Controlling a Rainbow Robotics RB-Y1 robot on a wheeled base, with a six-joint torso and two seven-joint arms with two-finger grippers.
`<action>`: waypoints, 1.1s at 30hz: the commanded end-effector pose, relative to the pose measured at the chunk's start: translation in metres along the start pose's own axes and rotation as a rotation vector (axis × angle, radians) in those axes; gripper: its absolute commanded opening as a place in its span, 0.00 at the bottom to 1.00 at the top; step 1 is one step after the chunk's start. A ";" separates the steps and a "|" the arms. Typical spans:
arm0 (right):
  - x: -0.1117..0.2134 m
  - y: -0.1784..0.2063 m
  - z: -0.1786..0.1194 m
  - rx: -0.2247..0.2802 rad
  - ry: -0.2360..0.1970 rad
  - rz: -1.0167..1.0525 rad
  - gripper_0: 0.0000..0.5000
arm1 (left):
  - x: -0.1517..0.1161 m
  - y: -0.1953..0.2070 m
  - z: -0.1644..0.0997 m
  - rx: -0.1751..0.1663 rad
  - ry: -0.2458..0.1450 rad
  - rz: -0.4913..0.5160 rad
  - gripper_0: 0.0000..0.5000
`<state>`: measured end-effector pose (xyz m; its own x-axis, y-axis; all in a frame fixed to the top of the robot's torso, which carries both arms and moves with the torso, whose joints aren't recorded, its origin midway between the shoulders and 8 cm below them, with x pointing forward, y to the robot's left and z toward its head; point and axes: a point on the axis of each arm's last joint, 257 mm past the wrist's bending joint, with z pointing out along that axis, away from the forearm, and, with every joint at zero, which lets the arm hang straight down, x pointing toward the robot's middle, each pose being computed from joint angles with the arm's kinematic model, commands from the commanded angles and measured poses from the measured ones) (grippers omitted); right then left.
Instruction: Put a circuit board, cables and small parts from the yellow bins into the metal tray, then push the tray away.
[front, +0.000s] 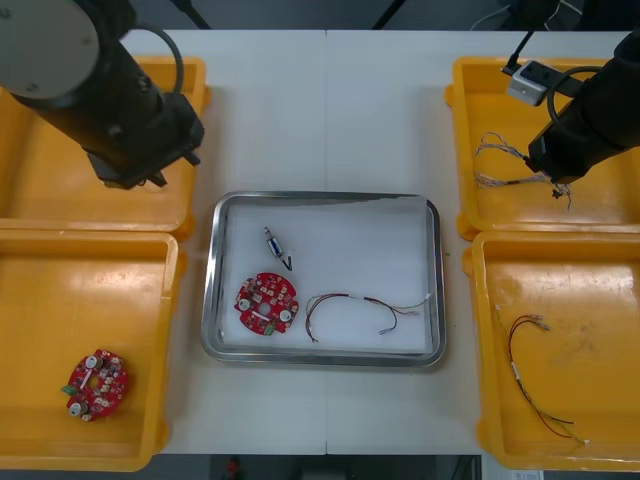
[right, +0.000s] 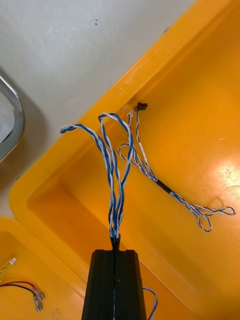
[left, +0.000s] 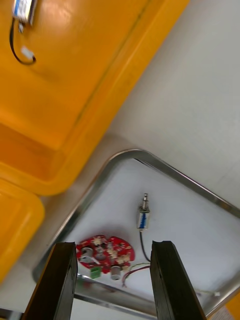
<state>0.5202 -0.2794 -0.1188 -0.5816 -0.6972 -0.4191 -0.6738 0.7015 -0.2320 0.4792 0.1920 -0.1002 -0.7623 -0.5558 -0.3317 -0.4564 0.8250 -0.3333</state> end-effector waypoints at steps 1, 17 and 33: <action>-0.029 0.022 -0.015 0.011 -0.064 -0.086 0.00 | -0.063 0.020 -0.043 0.024 -0.039 0.190 0.87; -0.049 0.112 -0.011 -0.044 -0.064 -0.362 0.00 | -0.144 0.063 -0.033 -0.040 -0.171 0.125 0.88; -0.082 0.186 0.011 -0.119 -0.029 -0.559 0.00 | -0.205 0.090 0.007 -0.088 -0.330 0.087 0.88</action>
<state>0.4442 -0.1239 -0.1496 -0.1494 -0.9562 -0.2516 -0.9222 0.2266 -0.3133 0.5838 0.3592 -0.0957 -0.6360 -0.5549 -0.5363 -0.4832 0.8282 -0.2838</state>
